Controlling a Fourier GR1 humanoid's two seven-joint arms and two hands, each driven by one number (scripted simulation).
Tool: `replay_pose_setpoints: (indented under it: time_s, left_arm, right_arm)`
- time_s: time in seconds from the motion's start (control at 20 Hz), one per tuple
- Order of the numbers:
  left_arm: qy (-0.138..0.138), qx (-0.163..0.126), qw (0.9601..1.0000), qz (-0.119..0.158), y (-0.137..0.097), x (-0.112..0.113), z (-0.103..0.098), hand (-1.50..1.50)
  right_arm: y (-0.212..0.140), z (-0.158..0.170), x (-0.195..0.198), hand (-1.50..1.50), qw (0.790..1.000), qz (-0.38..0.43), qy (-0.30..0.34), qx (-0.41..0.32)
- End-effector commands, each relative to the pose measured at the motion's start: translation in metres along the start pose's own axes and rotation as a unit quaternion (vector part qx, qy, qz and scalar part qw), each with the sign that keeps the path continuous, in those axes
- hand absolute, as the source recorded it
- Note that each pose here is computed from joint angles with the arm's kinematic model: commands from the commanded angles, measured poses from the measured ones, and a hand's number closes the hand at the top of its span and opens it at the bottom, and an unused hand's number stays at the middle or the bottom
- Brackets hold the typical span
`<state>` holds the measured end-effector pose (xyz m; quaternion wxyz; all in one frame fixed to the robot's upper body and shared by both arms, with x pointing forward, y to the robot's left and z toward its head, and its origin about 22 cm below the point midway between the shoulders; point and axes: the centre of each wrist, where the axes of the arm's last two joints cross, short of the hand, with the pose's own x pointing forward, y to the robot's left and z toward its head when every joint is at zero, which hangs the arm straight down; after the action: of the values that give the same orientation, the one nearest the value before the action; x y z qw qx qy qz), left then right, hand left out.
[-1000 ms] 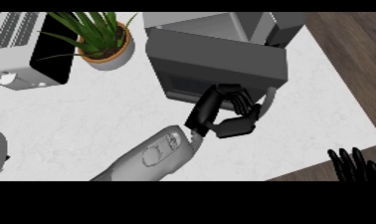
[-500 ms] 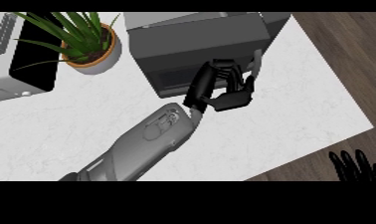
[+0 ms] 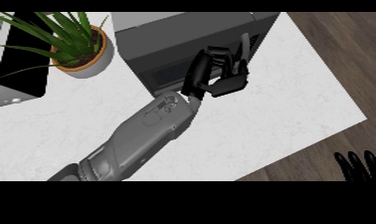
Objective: Pick up the milk, place it into the microwave and close the microwave
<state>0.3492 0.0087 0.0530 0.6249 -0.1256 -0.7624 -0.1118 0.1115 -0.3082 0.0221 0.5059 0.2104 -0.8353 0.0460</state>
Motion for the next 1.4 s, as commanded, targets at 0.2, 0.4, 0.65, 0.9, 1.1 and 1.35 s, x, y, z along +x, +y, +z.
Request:
replay_pose_setpoints:
  time_s: [0.2, 0.4, 0.65, 0.9, 1.1, 1.35]
  left_arm:
    - [-0.016, 0.016, 0.9997, 0.005, 0.005, 0.006, -0.016, 1.5]
    - [-0.016, 0.021, 0.9996, 0.002, 0.007, 0.003, -0.016, 1.5]
    - [-0.024, 0.026, 0.9994, 0.007, 0.007, 0.004, -0.019, 1.5]
    - [-0.031, 0.028, 0.9991, 0.003, 0.008, 0.002, -0.019, 1.5]
    - [-0.031, 0.034, 0.9989, 0.003, 0.009, -0.001, -0.018, 1.5]
    - [-0.03, 0.031, 0.9991, 0.005, 0.008, 0.0, -0.019, 1.5]
  right_arm:
    - [0.002, -0.007, 0.011, -1.5, 0.999, -0.018, -0.01, 0.027]
    - [-0.001, -0.01, 0.018, -1.5, 0.999, -0.013, -0.015, 0.037]
    - [-0.001, -0.015, 0.025, -1.5, 0.999, -0.01, -0.024, 0.044]
    - [0.005, -0.011, 0.024, -1.5, 0.998, -0.047, -0.022, 0.04]
    - [0.003, -0.012, 0.032, -1.5, 0.998, -0.045, -0.017, 0.045]
    - [0.001, -0.01, 0.036, -1.5, 0.998, -0.047, -0.008, 0.047]
